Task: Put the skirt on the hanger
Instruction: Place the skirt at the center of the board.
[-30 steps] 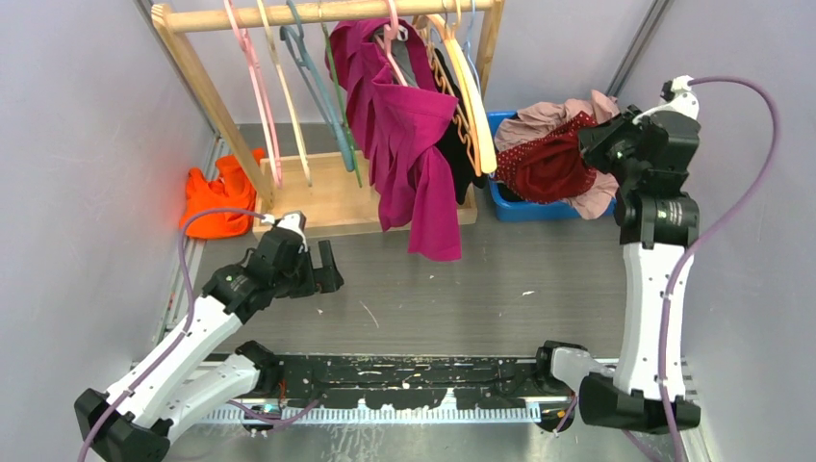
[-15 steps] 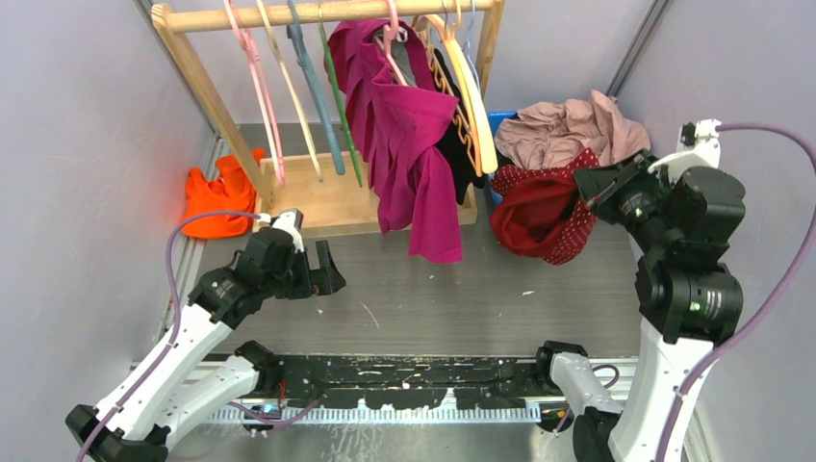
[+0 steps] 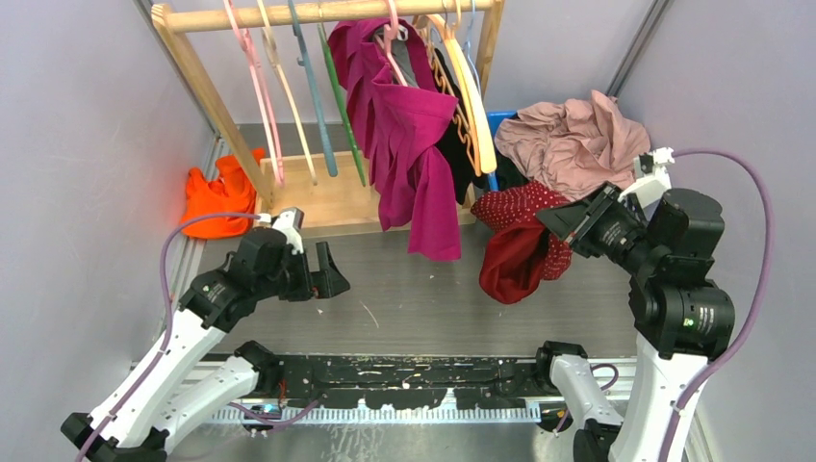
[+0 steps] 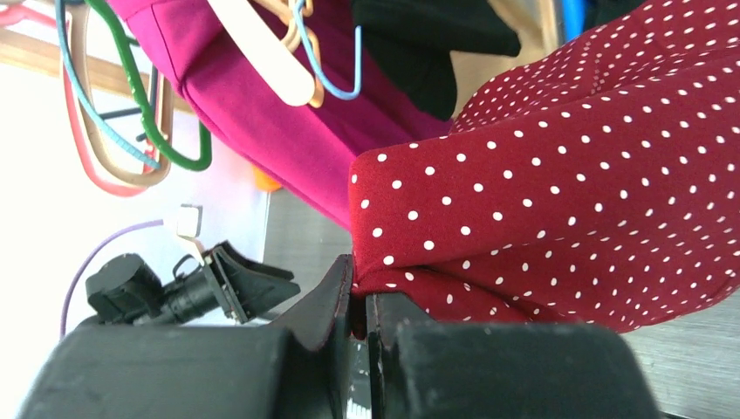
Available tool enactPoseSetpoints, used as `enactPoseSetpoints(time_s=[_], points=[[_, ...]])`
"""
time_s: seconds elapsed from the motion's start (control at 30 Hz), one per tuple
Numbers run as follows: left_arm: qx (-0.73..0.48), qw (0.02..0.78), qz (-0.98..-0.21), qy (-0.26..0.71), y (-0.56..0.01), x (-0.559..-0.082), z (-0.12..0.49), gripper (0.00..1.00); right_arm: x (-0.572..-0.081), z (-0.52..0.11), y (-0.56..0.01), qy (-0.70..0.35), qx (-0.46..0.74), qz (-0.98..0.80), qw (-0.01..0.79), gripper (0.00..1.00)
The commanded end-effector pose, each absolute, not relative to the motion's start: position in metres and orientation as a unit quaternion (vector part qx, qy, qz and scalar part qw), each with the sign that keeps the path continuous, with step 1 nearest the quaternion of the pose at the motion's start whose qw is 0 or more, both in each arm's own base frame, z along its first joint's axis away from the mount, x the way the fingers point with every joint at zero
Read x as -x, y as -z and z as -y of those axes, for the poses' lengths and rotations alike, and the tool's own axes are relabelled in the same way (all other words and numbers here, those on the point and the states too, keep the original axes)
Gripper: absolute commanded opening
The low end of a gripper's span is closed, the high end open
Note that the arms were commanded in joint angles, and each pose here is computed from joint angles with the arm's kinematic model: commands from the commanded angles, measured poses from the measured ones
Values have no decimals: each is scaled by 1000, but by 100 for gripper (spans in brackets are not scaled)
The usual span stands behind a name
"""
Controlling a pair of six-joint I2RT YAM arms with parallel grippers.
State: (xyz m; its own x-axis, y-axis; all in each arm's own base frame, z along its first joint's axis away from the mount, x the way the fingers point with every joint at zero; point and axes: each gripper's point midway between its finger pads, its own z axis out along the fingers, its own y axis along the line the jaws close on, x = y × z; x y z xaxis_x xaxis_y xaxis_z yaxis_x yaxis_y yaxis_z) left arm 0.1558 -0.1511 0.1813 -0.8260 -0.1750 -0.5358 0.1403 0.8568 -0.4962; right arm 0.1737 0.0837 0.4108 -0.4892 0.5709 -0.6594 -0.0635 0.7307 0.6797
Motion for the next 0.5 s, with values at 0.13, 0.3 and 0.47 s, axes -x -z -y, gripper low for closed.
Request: enactPoseSetpoints(time_s=[0.13,0.3,0.47], points=[[-27,287,-894,343,-219,-140,179,95,-172,-110,-409,-386,-107,-811,427,2],[-53,276,-884,374,-223,-121,200,95,-173,-119,-384,-392,-96,-829,387,2],[-111,274,-850,436,-228,-96,249,95,-172,-129,-361,-394,-82,-843,355,1]])
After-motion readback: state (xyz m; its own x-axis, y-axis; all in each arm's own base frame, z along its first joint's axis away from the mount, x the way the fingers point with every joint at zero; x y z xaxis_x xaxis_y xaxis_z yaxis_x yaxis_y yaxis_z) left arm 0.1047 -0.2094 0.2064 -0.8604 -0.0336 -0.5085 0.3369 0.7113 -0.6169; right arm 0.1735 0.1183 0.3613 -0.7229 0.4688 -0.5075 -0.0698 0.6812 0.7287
